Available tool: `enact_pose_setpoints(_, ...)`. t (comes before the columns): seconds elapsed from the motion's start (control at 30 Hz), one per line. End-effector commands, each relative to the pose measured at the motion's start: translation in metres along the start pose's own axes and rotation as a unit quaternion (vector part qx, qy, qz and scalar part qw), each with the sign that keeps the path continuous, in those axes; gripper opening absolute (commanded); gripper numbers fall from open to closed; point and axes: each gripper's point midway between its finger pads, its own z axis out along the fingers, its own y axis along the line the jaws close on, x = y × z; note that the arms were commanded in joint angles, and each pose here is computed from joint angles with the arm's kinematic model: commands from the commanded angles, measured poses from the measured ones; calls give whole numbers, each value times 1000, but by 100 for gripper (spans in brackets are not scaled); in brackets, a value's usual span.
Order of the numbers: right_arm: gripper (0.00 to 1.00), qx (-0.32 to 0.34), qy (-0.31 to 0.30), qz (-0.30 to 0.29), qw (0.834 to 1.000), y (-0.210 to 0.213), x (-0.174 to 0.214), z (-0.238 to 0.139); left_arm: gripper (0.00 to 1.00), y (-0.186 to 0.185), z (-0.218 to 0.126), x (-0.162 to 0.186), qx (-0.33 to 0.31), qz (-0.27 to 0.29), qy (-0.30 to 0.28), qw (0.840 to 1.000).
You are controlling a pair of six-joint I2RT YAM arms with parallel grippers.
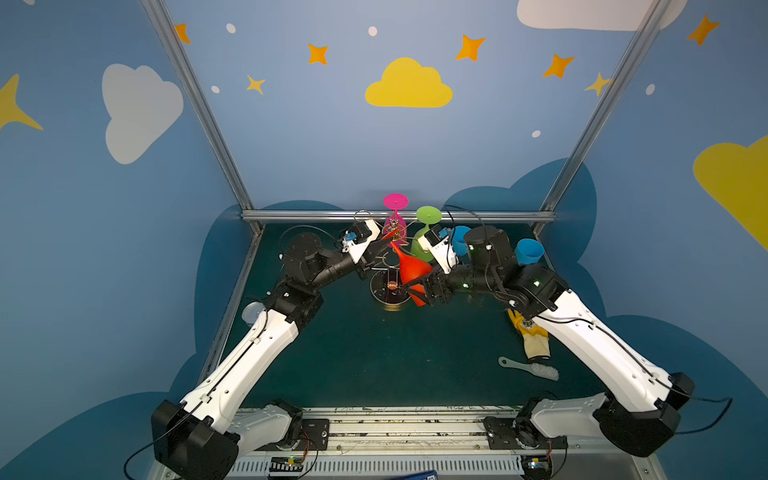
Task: Take the wine glass off the wine glass rack
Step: 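Close the right gripper on the red glass stem while the left holds the foot, then open the left gripper off the red glass foot while the right carries it away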
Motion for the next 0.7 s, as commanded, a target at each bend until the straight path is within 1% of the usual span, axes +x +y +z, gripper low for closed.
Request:
enact_pose_setpoints(0.0, 82, -23, -72, -17, 997, 11, -24, -24, 3, 23, -1, 4, -60, -34, 10, 998)
enact_pose_setpoints(0.17, 83, -36, -142, -12, 989, 11, -37, -54, 3, 38, 3, 20, -81, -73, 38, 993)
enact_pose_setpoints(0.3, 84, -27, -184, -12, 983, 8, -38, -77, 3, 47, 1, 21, -83, -109, 31, 990)
enact_pose_setpoints(0.53, 83, 14, -222, -9, 975, -5, -29, -99, 3, 53, -2, 15, -74, -149, 10, 986)
enact_pose_setpoints(0.63, 80, 25, -223, -6, 974, -11, -27, -99, 3, 52, -3, 14, -69, -156, 7, 985)
enact_pose_setpoints(0.67, 77, 28, -223, -5, 974, -13, -27, -97, 3, 52, -3, 13, -67, -156, 6, 985)
